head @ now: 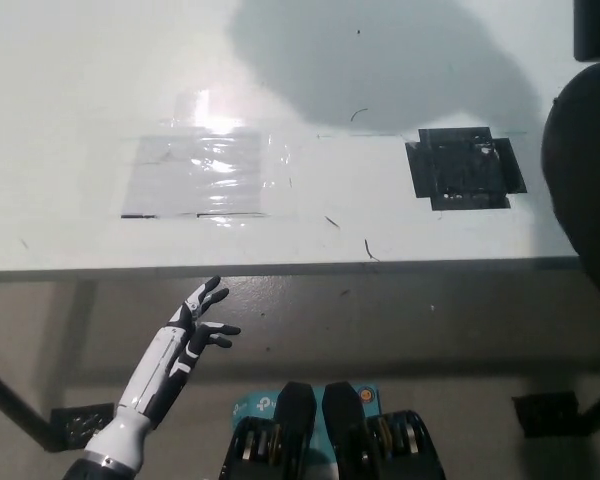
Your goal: Use the right hand to pick up a small rectangular container and put it into a plastic bag and lift the bag
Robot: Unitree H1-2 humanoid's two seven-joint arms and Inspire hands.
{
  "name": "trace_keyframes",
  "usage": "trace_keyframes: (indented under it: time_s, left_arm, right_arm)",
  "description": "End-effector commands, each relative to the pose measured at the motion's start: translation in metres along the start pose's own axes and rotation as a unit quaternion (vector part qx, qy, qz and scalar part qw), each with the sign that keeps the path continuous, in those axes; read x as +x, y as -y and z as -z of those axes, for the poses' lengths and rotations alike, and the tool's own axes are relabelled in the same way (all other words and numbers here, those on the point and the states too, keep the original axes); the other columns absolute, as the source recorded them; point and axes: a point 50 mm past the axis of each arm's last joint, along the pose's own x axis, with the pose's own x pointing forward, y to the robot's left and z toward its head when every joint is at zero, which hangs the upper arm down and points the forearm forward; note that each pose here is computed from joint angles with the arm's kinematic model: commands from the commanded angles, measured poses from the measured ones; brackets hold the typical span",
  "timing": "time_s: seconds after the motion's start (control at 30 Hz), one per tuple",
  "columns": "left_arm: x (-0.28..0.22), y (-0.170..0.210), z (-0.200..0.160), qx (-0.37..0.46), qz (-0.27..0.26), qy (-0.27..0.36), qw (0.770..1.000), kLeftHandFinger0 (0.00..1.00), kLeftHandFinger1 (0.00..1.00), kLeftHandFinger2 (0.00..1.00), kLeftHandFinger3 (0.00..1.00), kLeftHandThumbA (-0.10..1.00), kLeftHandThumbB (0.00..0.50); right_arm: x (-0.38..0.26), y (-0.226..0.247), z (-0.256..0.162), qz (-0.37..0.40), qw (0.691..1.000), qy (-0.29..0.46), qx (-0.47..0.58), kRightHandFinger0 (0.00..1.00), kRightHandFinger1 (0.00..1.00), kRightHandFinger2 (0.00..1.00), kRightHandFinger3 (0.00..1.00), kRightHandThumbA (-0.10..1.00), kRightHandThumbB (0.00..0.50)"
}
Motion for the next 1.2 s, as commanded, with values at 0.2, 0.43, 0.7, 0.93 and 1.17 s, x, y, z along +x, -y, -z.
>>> trace_keyframes:
  time_s: [0.2, 0.43, 0.7, 0.93, 1.17]
  left_arm:
    - [0.009, -0.005, -0.014, 0.021, 0.006, 0.041, 0.999, 0.67, 0.7, 0.95, 1.0, 1.0, 0.063]
    - [0.01, -0.005, -0.017, 0.021, 0.008, 0.043, 0.999, 0.68, 0.7, 0.97, 1.0, 1.0, 0.059]
    - [0.012, -0.007, -0.017, 0.026, 0.012, 0.045, 0.999, 0.68, 0.71, 0.98, 1.0, 1.0, 0.057]
    - [0.011, -0.007, -0.016, 0.025, 0.014, 0.044, 0.999, 0.68, 0.71, 0.97, 1.0, 1.0, 0.06]
    - [0.014, -0.008, -0.018, 0.026, 0.015, 0.048, 0.998, 0.67, 0.71, 0.95, 1.0, 1.0, 0.059]
  right_arm:
    - [0.012, 0.047, 0.084, 0.051, 0.992, -0.111, -0.007, 0.0, 0.15, 0.7, 1.0, -0.1, 0.035]
    - [-0.001, 0.116, 0.18, 0.117, 0.971, -0.198, -0.07, 0.0, 0.13, 0.65, 0.73, -0.1, 0.069]
    - [-0.003, 0.115, 0.198, 0.117, 0.969, -0.208, -0.067, 0.0, 0.1, 0.66, 0.6, -0.1, 0.105]
    - [0.001, 0.101, 0.195, 0.098, 0.967, -0.211, -0.101, 0.0, 0.06, 0.6, 0.82, -0.1, 0.031]
    - [-0.001, 0.103, 0.202, 0.097, 0.971, -0.209, -0.062, 0.0, 0.02, 0.59, 0.99, -0.1, 0.076]
